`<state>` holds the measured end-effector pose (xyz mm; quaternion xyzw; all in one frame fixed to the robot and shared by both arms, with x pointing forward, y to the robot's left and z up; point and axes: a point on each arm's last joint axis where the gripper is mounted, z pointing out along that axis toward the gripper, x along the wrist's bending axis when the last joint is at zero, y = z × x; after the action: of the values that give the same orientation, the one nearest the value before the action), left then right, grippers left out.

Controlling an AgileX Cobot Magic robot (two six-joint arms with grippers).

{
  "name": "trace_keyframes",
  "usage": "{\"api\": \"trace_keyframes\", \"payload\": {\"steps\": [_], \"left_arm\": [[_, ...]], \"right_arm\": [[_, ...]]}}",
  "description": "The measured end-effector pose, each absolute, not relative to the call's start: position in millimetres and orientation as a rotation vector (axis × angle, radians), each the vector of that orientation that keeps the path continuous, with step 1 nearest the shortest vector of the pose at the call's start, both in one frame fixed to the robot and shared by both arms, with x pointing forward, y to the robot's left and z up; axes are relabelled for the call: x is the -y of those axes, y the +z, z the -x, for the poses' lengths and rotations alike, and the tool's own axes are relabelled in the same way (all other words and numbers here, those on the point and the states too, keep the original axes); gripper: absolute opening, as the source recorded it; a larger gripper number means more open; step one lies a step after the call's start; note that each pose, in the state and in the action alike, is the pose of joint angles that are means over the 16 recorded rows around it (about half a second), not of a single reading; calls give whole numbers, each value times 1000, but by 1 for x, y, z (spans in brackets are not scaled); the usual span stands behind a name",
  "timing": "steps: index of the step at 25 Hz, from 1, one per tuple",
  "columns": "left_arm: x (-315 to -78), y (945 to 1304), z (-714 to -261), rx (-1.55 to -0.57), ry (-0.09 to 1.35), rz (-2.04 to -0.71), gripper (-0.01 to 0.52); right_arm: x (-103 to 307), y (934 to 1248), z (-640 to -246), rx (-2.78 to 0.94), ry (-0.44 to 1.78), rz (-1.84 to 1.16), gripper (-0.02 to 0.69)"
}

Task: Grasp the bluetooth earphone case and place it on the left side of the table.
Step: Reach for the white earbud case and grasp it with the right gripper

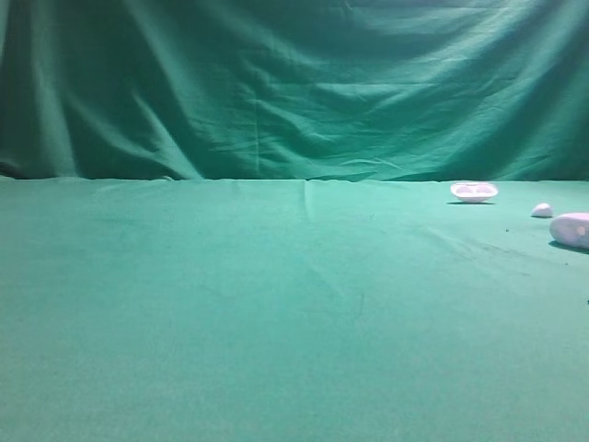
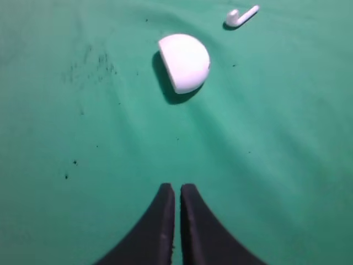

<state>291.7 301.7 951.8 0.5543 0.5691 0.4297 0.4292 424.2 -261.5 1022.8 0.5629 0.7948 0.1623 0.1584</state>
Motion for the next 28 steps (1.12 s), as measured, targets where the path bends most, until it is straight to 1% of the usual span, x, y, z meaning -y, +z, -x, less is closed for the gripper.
{"api": "trace_keyframes", "payload": {"steps": [9, 11, 14, 17, 23, 28], "left_arm": [[-302, 952, -292, -1420, 1073, -1384, 0], [-302, 952, -292, -1420, 1073, -1384, 0], [-302, 952, -292, -1420, 1073, -1384, 0], [-302, 952, -292, -1420, 1073, -1384, 0], [-302, 952, -292, -1420, 1073, -1384, 0], [-302, 952, -292, -1420, 1073, -1384, 0]], "right_arm": [[243, 986, -501, -2407, 292, -1655, 467], [240, 977, -515, -2422, 269, -1663, 523], [236, 964, -531, -2438, 243, -1670, 566], [234, 954, -544, -2451, 223, -1671, 553], [232, 941, -556, -2470, 193, -1666, 461], [230, 944, -563, -2479, 183, -1671, 388]]}}
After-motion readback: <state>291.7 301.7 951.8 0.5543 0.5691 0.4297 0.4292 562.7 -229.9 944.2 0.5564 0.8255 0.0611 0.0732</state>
